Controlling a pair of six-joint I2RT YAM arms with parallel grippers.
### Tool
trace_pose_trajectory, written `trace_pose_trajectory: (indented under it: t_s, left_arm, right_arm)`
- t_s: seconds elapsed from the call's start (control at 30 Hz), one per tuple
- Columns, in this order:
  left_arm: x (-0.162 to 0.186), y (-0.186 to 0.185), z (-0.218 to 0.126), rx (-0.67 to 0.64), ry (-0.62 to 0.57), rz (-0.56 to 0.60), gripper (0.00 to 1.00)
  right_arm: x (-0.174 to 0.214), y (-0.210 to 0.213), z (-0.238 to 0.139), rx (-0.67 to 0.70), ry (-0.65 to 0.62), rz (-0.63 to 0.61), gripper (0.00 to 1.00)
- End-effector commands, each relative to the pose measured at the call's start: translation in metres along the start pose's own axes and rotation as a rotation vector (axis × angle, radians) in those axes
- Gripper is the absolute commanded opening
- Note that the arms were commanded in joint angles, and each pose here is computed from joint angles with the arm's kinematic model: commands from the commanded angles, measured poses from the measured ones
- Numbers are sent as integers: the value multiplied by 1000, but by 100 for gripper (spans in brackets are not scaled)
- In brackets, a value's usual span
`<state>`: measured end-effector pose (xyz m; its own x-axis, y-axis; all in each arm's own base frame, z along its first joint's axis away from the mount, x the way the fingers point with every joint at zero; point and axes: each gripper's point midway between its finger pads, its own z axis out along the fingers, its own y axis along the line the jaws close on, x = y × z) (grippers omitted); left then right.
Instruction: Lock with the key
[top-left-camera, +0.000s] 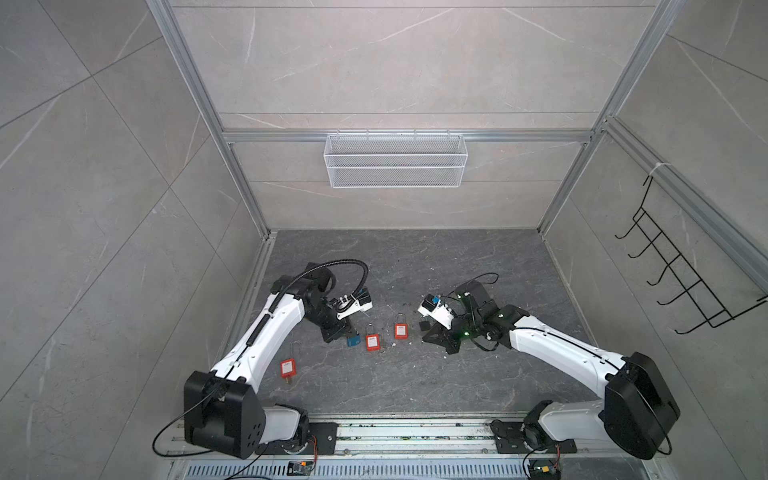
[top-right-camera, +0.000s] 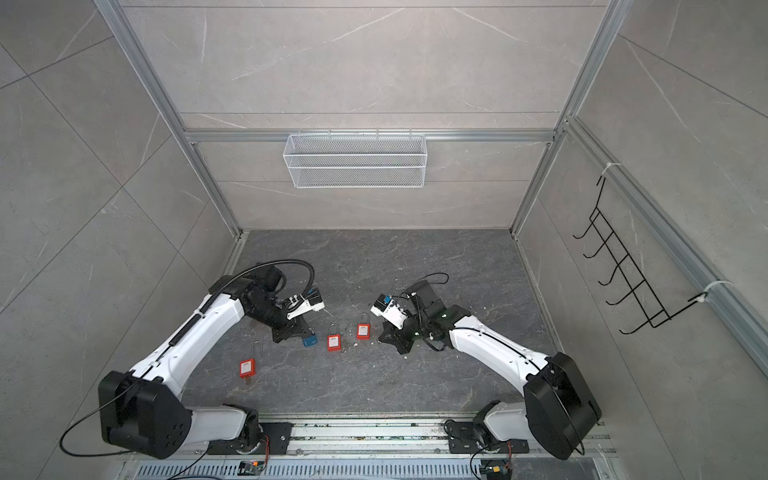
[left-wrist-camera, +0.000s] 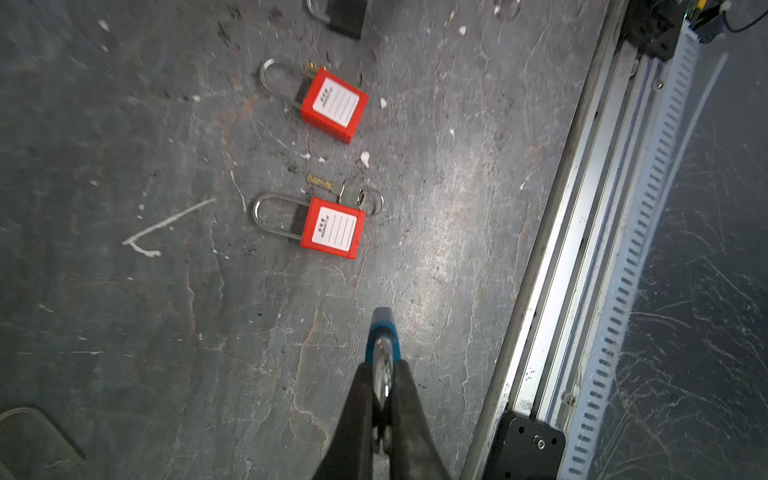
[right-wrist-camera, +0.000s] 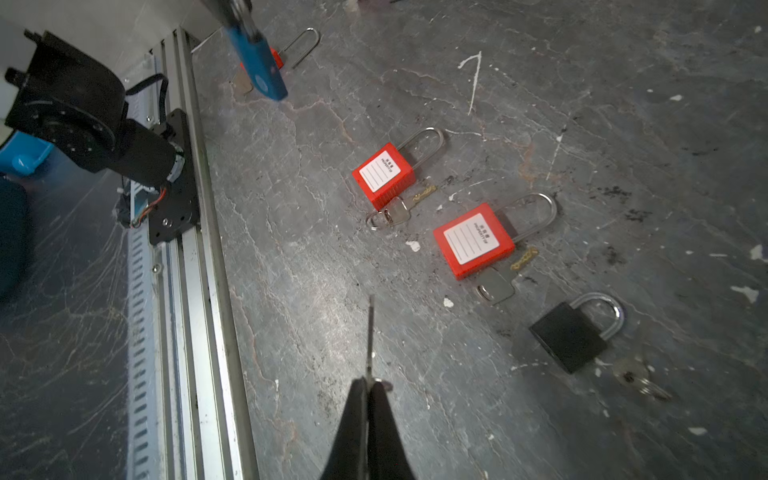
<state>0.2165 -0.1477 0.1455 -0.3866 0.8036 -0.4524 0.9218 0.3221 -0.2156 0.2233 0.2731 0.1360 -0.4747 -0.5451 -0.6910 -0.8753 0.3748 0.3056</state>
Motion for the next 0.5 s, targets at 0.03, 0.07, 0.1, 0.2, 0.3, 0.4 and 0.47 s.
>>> trace_pose_trajectory:
  t_s: [0.03, 0.07, 0.1, 0.2, 0.3, 0.4, 0.47]
  left_arm:
    - [22, 5, 21, 63, 79, -14, 0]
    - [25, 7, 25, 74, 94, -23, 0]
    - [27, 9, 28, 86, 104, -31, 0]
    - [25, 14, 31, 107, 95, -46, 0]
    - [28, 20, 36, 136, 100, -58, 0]
    - [33, 27, 43, 162, 114, -72, 0]
    - [36, 31, 48, 179, 128, -87, 0]
  right_arm:
    - [-3, -9, 9, 12, -21, 111, 0]
    - [-3, -11, 11, 13, -21, 134, 0]
    - [-3, -12, 12, 12, -19, 141, 0]
    - [-2, -15, 15, 20, -16, 148, 0]
    - [-1, -14, 16, 15, -17, 158, 0]
    - [-1, -13, 18, 3, -16, 179, 0]
    - [1, -13, 20, -7, -12, 198, 0]
